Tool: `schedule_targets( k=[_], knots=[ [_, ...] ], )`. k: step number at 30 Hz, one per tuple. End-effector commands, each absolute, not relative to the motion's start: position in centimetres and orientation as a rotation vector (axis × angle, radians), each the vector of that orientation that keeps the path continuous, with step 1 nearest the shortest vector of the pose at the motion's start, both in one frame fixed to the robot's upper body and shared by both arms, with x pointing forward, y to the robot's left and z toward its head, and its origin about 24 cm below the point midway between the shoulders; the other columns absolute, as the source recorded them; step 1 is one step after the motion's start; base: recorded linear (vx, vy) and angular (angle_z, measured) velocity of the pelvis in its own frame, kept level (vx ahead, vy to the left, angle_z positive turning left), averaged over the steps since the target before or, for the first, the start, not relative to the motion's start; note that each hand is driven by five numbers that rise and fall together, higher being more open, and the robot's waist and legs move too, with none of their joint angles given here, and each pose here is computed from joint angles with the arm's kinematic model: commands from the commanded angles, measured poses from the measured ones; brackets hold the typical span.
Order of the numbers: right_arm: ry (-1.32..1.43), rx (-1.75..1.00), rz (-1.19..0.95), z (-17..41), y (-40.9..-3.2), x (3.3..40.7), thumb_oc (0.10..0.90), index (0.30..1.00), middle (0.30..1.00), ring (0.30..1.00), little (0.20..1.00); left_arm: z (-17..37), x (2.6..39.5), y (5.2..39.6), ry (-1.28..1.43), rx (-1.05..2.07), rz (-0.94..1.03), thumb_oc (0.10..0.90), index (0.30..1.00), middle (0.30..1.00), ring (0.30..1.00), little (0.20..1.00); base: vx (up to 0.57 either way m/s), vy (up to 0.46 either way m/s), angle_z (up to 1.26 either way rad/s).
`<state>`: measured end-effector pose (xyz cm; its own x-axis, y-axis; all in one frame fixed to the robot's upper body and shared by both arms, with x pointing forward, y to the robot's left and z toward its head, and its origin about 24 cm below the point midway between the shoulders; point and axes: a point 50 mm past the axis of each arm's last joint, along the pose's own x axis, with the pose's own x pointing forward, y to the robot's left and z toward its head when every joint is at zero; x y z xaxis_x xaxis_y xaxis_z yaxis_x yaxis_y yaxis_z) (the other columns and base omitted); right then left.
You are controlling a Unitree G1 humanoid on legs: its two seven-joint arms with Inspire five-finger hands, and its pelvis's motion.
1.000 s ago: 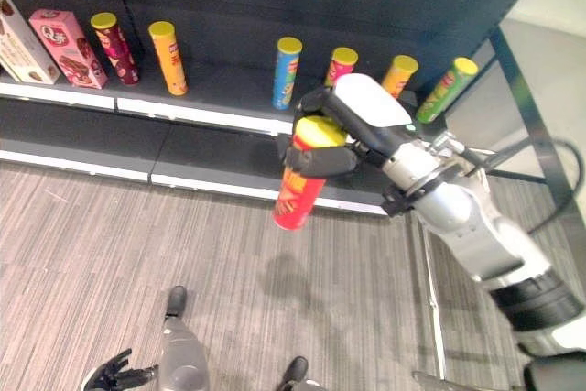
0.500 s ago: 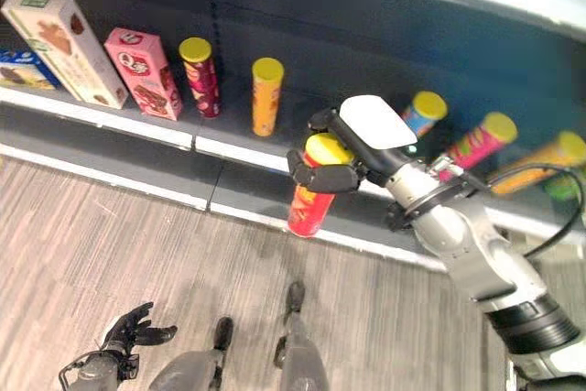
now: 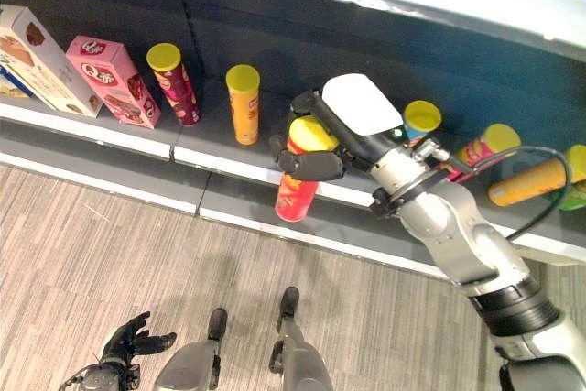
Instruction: Put the goods on the table back onto the shelves and tidy them up.
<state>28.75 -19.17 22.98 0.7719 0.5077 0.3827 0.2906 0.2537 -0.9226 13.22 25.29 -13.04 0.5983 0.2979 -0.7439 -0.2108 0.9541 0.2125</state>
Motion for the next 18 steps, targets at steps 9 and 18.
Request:
schedule_targets(
  k=[9, 18],
  knots=[
    [-1.105, -1.456, -0.412, 31.9, -21.0, 28.4, 0.4, 0.3, 0.3, 0.3, 0.3, -10.7, 15.2, 27.6, 0.748, 0.244, 0.303, 0.8, 0.9, 0.9, 0.9, 0.9, -0.11, -0.003, 0.17],
    [-1.101, -1.469, -0.626, 33.0, -23.7, 27.9, 0.4, 0.3, 0.3, 0.3, 0.3, -9.9, 16.2, 26.9, 0.684, 0.242, 0.274, 0.8, 0.9, 0.9, 0.9, 0.9, -0.03, 0.01, 0.12]
  ],
)
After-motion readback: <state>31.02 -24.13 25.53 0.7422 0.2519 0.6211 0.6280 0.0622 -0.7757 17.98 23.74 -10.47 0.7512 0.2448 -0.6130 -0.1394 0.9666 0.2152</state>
